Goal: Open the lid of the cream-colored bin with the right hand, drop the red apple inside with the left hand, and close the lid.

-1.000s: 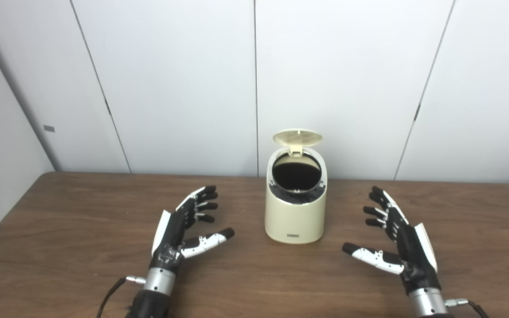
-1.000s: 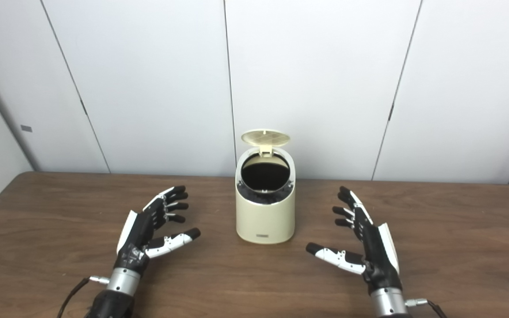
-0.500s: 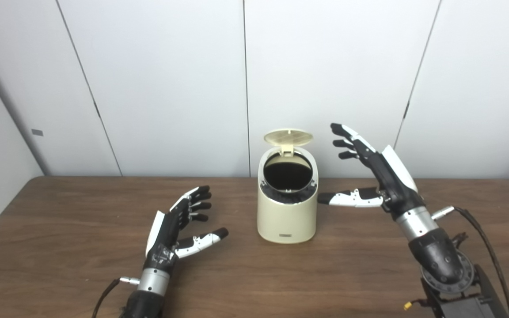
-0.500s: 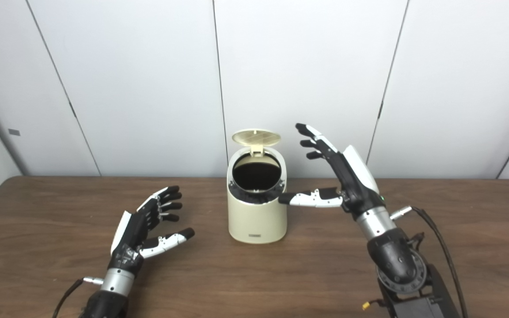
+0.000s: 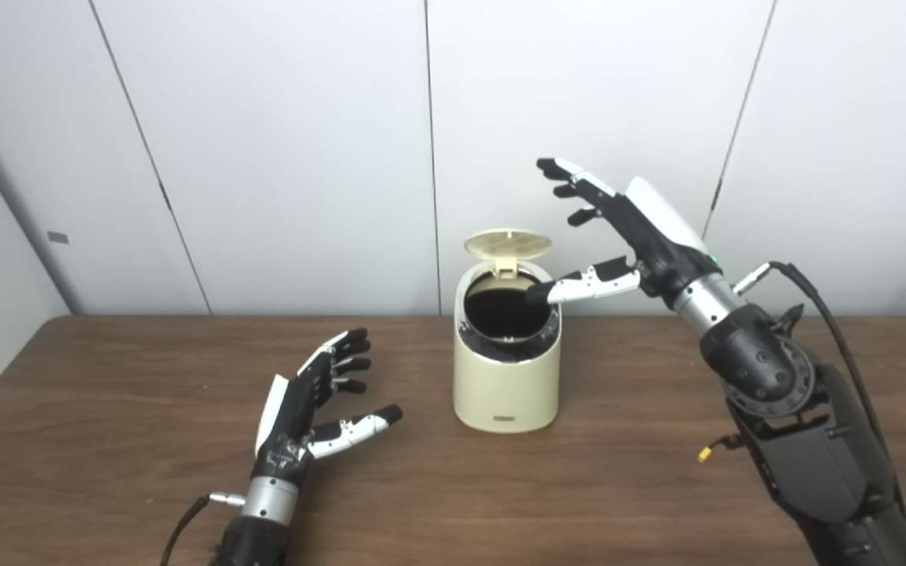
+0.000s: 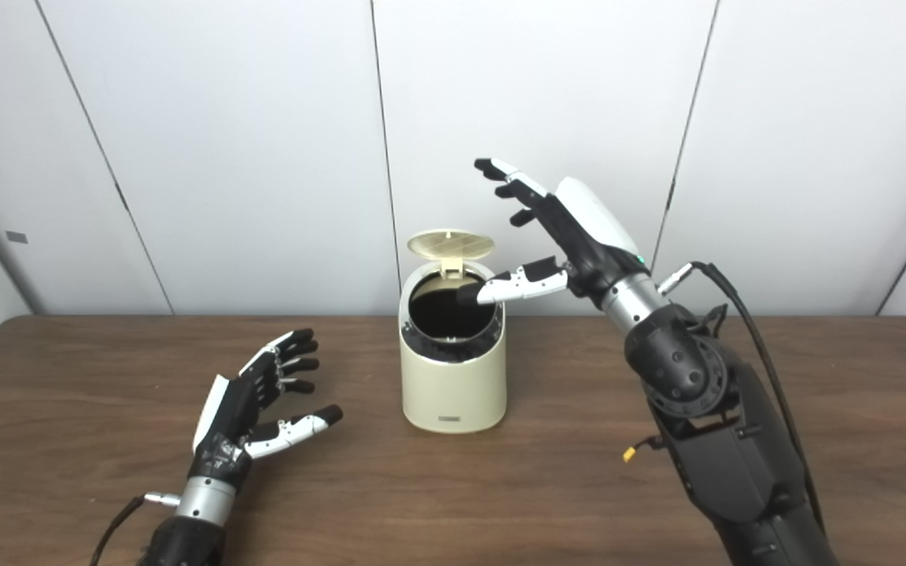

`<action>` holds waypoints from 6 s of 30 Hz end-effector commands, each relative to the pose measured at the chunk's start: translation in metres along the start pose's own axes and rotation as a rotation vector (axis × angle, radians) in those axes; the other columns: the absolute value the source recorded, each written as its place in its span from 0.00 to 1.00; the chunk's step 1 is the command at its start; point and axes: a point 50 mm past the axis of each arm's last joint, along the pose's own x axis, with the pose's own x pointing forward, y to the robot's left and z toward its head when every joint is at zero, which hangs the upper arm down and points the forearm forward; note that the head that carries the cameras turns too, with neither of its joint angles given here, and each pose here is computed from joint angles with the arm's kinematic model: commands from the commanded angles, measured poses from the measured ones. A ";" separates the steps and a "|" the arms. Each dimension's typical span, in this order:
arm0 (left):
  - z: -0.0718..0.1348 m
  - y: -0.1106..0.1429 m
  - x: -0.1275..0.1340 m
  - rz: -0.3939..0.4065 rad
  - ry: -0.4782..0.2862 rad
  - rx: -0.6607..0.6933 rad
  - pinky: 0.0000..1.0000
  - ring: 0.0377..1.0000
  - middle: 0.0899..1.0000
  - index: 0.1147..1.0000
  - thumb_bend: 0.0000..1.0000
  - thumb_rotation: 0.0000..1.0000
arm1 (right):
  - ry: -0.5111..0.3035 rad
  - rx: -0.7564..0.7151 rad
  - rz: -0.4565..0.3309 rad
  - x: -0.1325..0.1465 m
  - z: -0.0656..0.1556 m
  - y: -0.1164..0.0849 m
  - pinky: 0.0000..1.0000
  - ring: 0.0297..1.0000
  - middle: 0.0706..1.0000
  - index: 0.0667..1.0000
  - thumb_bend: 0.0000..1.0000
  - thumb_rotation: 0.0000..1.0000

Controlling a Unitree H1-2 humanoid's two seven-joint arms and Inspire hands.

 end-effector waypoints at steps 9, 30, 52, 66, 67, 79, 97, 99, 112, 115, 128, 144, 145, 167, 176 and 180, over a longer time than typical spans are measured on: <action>0.004 -0.005 0.003 -0.004 -0.031 -0.008 0.66 0.77 0.81 0.83 0.78 0.11 | -0.074 -0.120 0.003 0.025 0.023 -0.027 0.82 0.96 0.87 0.80 0.95 0.48; 0.010 -0.008 0.007 0.008 -0.040 -0.006 0.64 0.76 0.80 0.82 0.81 0.15 | -0.148 -0.243 0.044 0.007 0.018 -0.012 1.00 0.93 0.71 0.71 0.88 0.50; 0.013 -0.008 0.007 0.019 -0.033 -0.010 0.65 0.76 0.80 0.83 0.81 0.16 | -0.191 -0.237 0.128 -0.016 0.016 0.011 1.00 0.90 0.69 0.71 0.87 0.41; 0.014 -0.006 0.007 0.027 -0.035 -0.012 0.66 0.76 0.79 0.84 0.81 0.17 | -0.187 -0.228 0.170 -0.026 0.019 0.021 1.00 0.92 0.72 0.73 0.87 0.42; 0.014 -0.006 0.007 0.027 -0.036 -0.011 0.66 0.76 0.79 0.84 0.81 0.17 | -0.185 -0.226 0.170 -0.026 0.020 0.021 1.00 0.92 0.72 0.73 0.87 0.42; 0.015 -0.004 0.006 0.026 -0.038 -0.010 0.67 0.76 0.79 0.83 0.81 0.17 | -0.153 -0.230 0.185 -0.032 0.017 0.026 1.00 0.92 0.73 0.73 0.88 0.40; 0.016 -0.003 0.003 0.023 -0.036 0.001 0.63 0.74 0.78 0.83 0.82 0.17 | -0.125 -0.229 0.174 -0.038 0.005 0.025 1.00 0.91 0.71 0.74 0.87 0.40; 0.016 -0.002 0.003 0.023 -0.032 0.000 0.63 0.74 0.79 0.83 0.82 0.18 | -0.121 -0.229 0.176 -0.039 0.004 0.025 1.00 0.91 0.71 0.74 0.87 0.40; 0.019 -0.003 0.002 0.020 -0.037 -0.002 0.64 0.74 0.78 0.83 0.81 0.16 | -0.112 -0.236 0.204 -0.042 0.000 0.029 1.00 0.91 0.71 0.74 0.88 0.39; 0.020 -0.003 0.002 0.024 -0.035 0.000 0.64 0.74 0.78 0.83 0.81 0.17 | -0.121 -0.233 0.208 -0.043 -0.001 0.032 1.00 0.90 0.70 0.73 0.89 0.36; 0.024 -0.004 0.003 0.031 -0.035 -0.012 0.65 0.75 0.78 0.83 0.82 0.17 | -0.105 -0.411 0.337 -0.044 0.006 0.035 0.95 0.87 0.69 0.71 0.93 0.37; 0.026 -0.001 0.003 0.033 -0.042 -0.009 0.64 0.74 0.78 0.83 0.83 0.18 | -0.092 -0.437 0.346 -0.045 0.010 0.036 0.95 0.89 0.70 0.73 0.92 0.38; 0.026 -0.001 0.003 0.033 -0.041 -0.007 0.64 0.74 0.78 0.83 0.83 0.18 | -0.096 -0.425 0.331 -0.045 0.010 0.035 0.95 0.89 0.70 0.73 0.92 0.37; 0.026 -0.004 0.002 0.028 -0.039 -0.008 0.64 0.74 0.78 0.83 0.83 0.17 | 0.027 0.069 -0.194 -0.090 -0.013 0.044 0.75 0.90 0.89 0.87 0.82 0.31; 0.027 -0.002 0.001 0.026 -0.042 0.004 0.65 0.74 0.78 0.83 0.83 0.19 | 0.153 0.257 -0.279 -0.130 -0.053 0.068 0.87 0.91 0.88 0.87 0.79 0.34; 0.026 -0.002 0.001 0.022 -0.047 0.000 0.65 0.74 0.78 0.83 0.83 0.18 | 0.169 0.324 -0.303 -0.138 -0.065 0.082 0.87 0.89 0.89 0.87 0.78 0.33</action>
